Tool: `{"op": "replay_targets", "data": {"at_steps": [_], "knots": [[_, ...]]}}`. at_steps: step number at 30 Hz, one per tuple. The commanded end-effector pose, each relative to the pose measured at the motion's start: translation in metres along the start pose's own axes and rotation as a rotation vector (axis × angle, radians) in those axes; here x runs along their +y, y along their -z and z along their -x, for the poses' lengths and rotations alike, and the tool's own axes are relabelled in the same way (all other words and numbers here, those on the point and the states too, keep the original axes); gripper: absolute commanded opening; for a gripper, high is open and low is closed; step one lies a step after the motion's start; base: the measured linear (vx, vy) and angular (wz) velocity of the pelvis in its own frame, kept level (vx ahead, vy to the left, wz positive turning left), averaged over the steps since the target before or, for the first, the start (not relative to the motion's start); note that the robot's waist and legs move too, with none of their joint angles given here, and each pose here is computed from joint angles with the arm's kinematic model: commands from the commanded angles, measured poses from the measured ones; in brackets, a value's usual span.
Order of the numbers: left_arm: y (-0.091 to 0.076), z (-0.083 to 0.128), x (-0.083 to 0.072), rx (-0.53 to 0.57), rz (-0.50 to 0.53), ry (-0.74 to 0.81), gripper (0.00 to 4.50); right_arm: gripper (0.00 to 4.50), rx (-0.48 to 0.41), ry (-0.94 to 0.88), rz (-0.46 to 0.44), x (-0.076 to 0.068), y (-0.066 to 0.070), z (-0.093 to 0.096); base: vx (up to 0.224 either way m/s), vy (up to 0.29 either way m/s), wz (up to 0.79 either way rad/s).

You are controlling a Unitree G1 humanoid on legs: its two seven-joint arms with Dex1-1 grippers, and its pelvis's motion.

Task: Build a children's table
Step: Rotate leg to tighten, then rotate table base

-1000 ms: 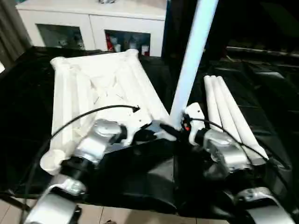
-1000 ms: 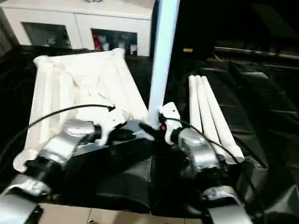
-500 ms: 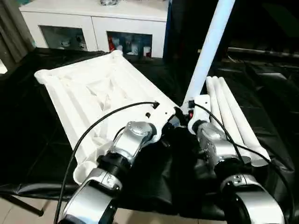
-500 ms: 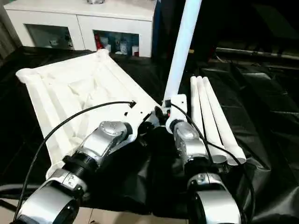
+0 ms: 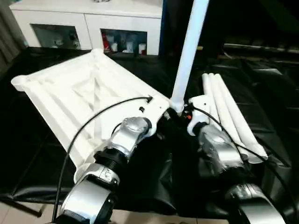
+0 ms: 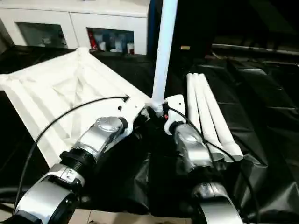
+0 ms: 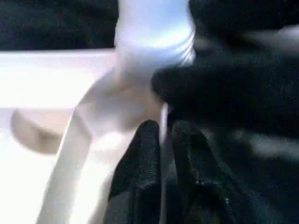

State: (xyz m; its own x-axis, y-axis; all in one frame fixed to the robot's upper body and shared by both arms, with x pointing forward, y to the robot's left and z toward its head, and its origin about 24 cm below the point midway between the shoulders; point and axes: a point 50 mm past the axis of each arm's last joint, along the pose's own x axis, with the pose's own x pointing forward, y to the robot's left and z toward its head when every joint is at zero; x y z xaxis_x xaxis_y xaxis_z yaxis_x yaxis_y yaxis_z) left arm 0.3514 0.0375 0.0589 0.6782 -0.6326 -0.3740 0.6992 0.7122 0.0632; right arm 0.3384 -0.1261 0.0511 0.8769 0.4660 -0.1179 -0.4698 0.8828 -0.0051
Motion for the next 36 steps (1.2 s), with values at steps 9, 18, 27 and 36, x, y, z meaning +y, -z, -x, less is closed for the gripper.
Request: {"op": "replay_targets", "data": {"at_steps": [9,18,27,36], "knots": [[-0.034,0.016,0.03,-0.182,0.056,-0.048,1.52,3.86,0.021,0.013,0.046,-0.005,-0.005,0.015,0.0,0.0,0.0],[-0.039,0.124,0.149,-0.126,-0.132,-0.712,2.27,3.86,0.162,0.059,0.088,-0.002,0.003,0.018,0.0,0.0,0.0],[0.002,0.206,0.183,0.146,-0.184,-1.037,2.27,3.86,0.217,0.048,0.065,0.009,0.015,0.009,0.0,0.0,0.0],[0.057,0.231,0.177,0.467,-0.172,-0.991,2.27,3.86,0.23,0.02,0.058,0.021,0.011,-0.019,0.0,0.0,0.0]]}}
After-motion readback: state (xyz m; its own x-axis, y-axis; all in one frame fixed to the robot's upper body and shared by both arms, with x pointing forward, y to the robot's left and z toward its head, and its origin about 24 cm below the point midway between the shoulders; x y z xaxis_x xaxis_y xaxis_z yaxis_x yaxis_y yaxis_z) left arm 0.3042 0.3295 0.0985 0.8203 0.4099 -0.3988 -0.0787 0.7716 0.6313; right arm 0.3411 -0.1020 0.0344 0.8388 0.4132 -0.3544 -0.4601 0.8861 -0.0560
